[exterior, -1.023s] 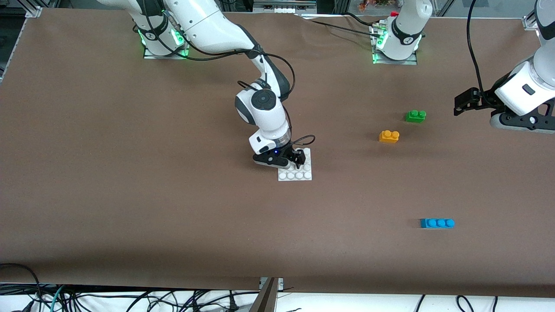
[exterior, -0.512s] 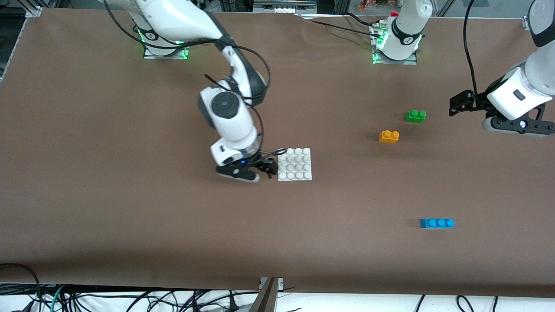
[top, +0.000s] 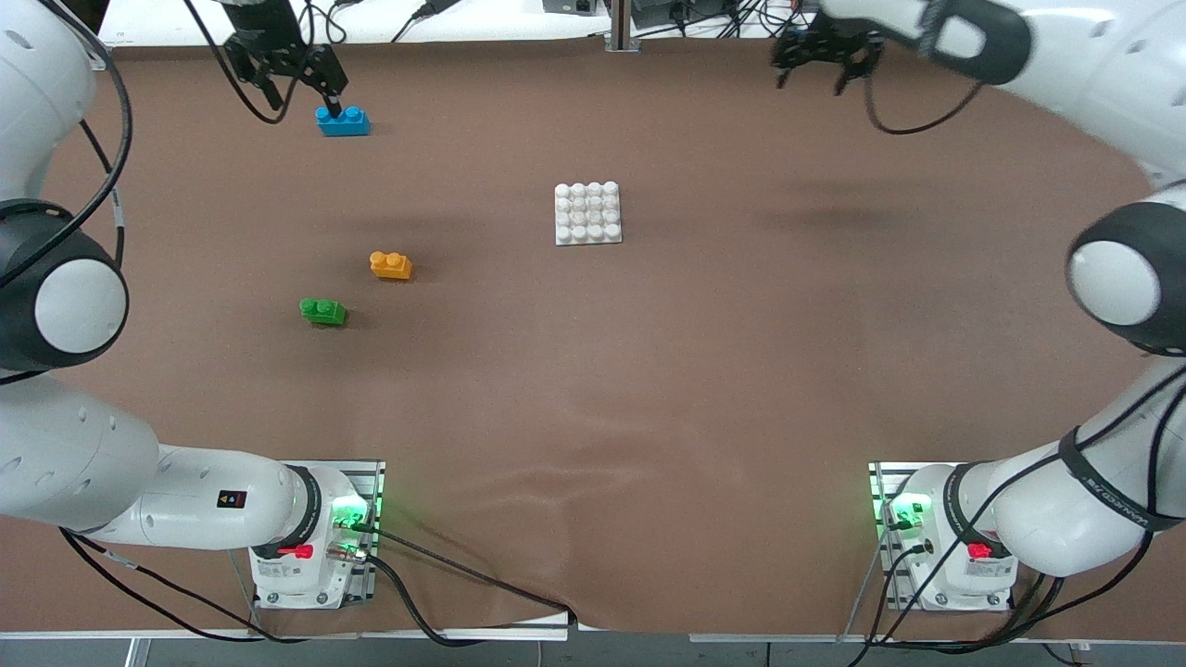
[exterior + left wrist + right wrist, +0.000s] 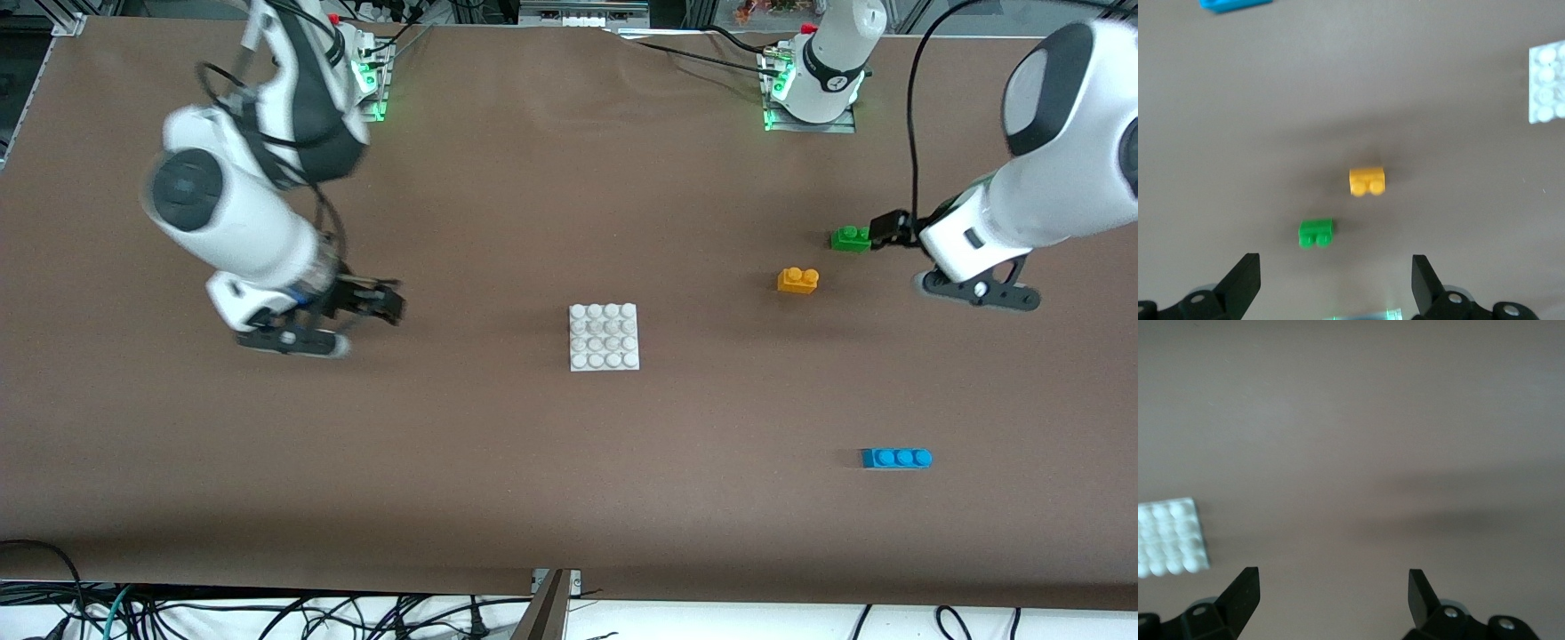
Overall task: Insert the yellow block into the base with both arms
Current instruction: 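Release the plate and withdraw the right gripper while the left gripper reaches, then lower the left gripper over the yellow block and grasp it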
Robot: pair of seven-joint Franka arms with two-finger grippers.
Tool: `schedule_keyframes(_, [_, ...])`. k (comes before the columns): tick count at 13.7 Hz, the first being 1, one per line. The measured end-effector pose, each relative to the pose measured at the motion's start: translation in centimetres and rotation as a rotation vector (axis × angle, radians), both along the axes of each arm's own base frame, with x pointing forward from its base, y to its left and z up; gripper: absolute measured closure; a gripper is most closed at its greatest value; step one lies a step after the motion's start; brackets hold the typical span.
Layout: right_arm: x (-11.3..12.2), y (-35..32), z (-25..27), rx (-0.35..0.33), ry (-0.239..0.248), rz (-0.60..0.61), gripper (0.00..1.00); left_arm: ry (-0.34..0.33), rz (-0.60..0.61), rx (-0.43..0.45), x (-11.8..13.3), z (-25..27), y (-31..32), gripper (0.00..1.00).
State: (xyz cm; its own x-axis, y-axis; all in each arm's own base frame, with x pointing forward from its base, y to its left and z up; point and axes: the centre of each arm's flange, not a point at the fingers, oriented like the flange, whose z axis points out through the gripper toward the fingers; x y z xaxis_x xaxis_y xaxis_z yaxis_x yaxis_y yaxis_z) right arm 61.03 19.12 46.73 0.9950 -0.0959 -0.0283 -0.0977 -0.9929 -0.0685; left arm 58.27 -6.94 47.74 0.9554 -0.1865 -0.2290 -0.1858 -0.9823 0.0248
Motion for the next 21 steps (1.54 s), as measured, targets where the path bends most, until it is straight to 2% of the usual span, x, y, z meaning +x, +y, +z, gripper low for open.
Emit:
schedule_keyframes(3, [-3.1,-7.7,4.3,0.015,0.062,0.047,0.01,-0.034,-0.049,-0.014,-1.0,-7.1,-2.5,0.00])
schedule_keyframes(6, [-4.8,-14.2,7.4,0.000,0.068,0.124,0.01,-0.079,-0.060,-0.019,-3.7,-12.0,-2.8,0.00])
schedule_keyframes(9, [-6.2,-15.9,9.2,-0.037,0.078,0.161,0.01,-0.151,-0.051,-0.028,-6.5,-17.7,-2.0,0.00])
schedule_keyframes(12, [-6.6,-15.2,10.0,-0.052,0.068,0.188,0.01,-0.118,-0.052,-0.027,-8.6,-22.1,-1.8,0.00])
schedule_keyframes(15, [-6.7,-15.2,10.0,-0.055,0.075,0.190,0.01,-0.101,-0.051,-0.030,-8.8,-24.1,-1.8,0.00])
schedule_keyframes(21, [-6.4,-15.1,11.6,-0.056,0.047,0.192,0.01,-0.057,-0.050,-0.030,-9.4,-26.7,-1.7,0.00])
